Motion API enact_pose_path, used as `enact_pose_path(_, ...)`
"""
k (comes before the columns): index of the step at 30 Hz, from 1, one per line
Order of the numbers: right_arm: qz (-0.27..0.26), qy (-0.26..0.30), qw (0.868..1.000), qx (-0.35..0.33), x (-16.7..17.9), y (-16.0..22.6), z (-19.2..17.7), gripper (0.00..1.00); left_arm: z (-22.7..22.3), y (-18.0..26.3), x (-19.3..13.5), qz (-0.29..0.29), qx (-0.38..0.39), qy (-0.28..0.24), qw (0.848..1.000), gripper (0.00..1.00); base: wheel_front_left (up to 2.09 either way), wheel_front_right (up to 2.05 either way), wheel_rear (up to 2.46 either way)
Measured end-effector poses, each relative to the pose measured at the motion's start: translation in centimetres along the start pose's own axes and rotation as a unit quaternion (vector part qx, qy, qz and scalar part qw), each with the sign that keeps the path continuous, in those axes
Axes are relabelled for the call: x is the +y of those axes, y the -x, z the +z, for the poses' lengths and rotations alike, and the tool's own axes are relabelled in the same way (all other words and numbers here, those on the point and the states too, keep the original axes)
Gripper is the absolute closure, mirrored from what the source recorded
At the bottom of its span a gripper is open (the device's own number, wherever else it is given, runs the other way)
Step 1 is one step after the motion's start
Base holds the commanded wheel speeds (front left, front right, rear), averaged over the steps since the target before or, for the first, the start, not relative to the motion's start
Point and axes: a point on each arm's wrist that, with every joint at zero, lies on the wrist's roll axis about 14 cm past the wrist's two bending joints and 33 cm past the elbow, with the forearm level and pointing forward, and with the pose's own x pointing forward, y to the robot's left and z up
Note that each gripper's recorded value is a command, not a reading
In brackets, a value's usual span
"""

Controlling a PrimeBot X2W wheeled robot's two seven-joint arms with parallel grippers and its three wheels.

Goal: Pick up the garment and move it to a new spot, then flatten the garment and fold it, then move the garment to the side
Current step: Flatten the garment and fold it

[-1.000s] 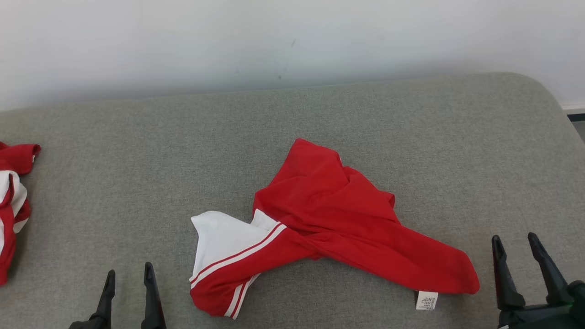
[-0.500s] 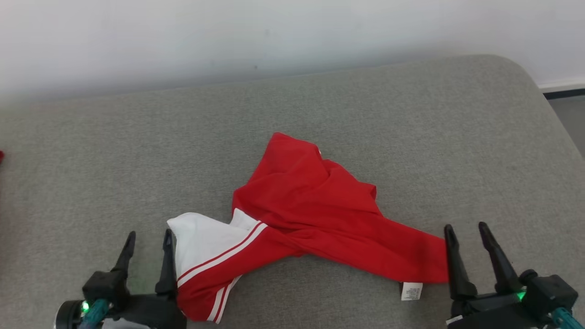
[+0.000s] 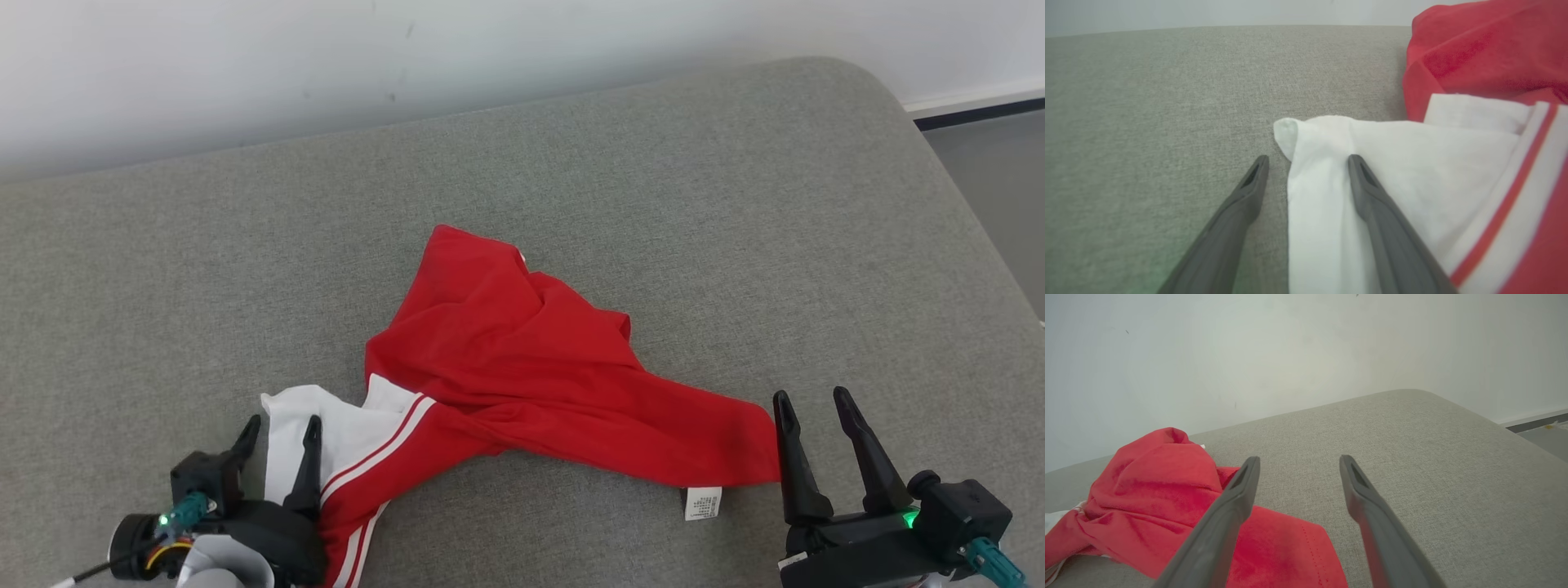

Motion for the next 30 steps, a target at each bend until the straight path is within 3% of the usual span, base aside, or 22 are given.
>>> enact_pose_path(4, -0.006, 0.001, 1.000, 0.001, -0.4, 0.1, 0.0, 0.00, -0.2, -0.6, 0.2, -0.003, 0.010, 0.002, 1.000, 0.00, 0.00, 0.00, 0.00)
enact_pose_path(6, -0.007, 0.002, 1.000, -0.001, -0.5, 0.1, 0.1, 0.00, -0.3, -0.7, 0.1, -0.006, 0.014, -0.001, 1.000, 0.58, 0.00, 0.00, 0.00)
enact_pose_path(7, -0.007, 0.003, 1.000, -0.003, -0.5, 0.1, 0.2, 0.00, 0.1, -0.8, 0.2, -0.010, 0.012, -0.007, 1.000, 1.00, 0.00, 0.00, 0.00)
enact_pose_path(12, -0.003, 0.003, 1.000, -0.007, -0.2, 0.0, 0.5, 0.00, 1.9, -1.3, 0.4, -0.014, -0.008, -0.019, 1.000, 1.00, 0.00, 0.00, 0.00)
enact_pose_path(17, -0.001, 0.006, 1.000, -0.015, -0.2, 0.0, 1.0, 0.00, 6.7, -2.3, 1.0, -0.015, -0.066, -0.042, 0.997, 1.00, 0.00, 0.00, 0.00)
enact_pose_path(25, -0.002, 0.002, 1.000, -0.024, 0.1, 0.0, 1.4, 0.00, 18.6, -1.9, 0.7, -0.020, -0.222, -0.100, 0.970, 1.00, 0.00, 0.00, 0.00)
enact_pose_path(30, 0.006, -0.006, 1.000, -0.020, 0.9, 0.2, 1.1, 0.00, 18.5, -0.4, -1.4, -0.046, -0.235, -0.116, 0.964, 1.00, 0.00, 0.00, 0.00)
